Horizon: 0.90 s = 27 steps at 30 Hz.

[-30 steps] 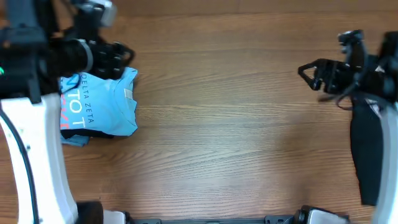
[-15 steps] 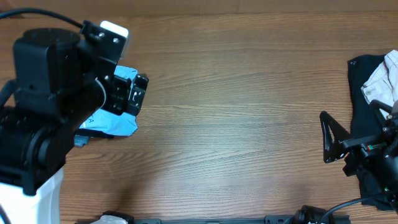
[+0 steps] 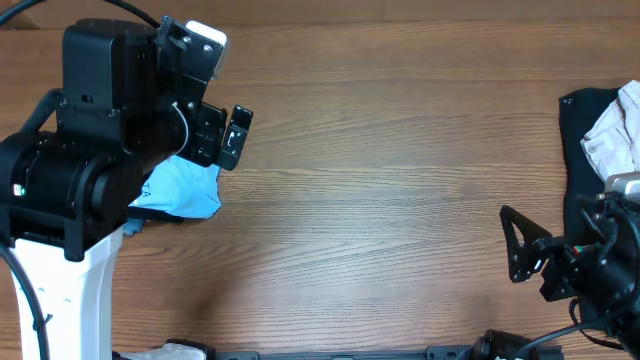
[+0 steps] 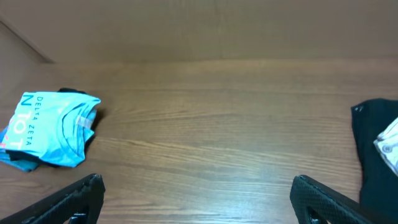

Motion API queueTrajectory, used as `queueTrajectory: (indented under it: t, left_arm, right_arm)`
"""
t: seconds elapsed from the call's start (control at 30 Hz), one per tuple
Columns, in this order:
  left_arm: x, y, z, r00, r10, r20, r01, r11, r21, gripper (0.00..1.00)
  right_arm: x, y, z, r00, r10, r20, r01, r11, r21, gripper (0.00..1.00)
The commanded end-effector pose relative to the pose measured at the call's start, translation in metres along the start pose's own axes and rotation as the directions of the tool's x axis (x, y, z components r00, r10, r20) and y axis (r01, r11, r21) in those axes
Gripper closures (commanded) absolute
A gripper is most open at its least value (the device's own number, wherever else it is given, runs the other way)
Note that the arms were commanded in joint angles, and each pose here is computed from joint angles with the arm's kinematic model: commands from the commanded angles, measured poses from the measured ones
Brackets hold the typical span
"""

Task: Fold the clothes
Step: 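Release the shirt on the stack and raise the left gripper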

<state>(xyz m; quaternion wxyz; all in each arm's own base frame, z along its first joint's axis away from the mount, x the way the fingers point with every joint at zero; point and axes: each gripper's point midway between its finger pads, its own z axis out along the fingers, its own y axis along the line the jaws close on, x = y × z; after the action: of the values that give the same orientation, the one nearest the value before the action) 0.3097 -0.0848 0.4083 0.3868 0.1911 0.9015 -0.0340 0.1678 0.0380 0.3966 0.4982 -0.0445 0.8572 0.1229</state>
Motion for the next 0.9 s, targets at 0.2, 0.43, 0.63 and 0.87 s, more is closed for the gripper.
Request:
queueTrajectory:
  t: [0.2,0.43,0.63,0.87]
  left_arm:
    - [-0.001,-0.004,0.010,1.000,-0.022,-0.017,0.022,0.999,0.023,0.00]
    - [-0.001,-0.004,0.010,1.000,-0.022,-0.017,0.022,0.999,0.023,0.00]
    - [0.000,-0.004,0.007,1.000,-0.025,-0.016,0.025,0.999,0.024,0.00]
    - [-0.057,0.000,-0.044,0.950,-0.020,0.311,0.022,1.000,-0.003,0.00]
  right_arm:
    - [-0.018,-0.009,-0.002,0.962,-0.156,0.226,0.138,0.986,0.093,0.00]
    - [0.011,-0.014,0.049,0.826,-0.289,0.485,0.286,0.955,0.082,0.00]
    - [0.093,-0.027,0.104,0.861,-0.262,0.435,0.279,0.960,0.025,0.00]
    - [0.144,-0.035,0.137,0.882,-0.242,0.404,0.270,0.963,-0.013,0.00]
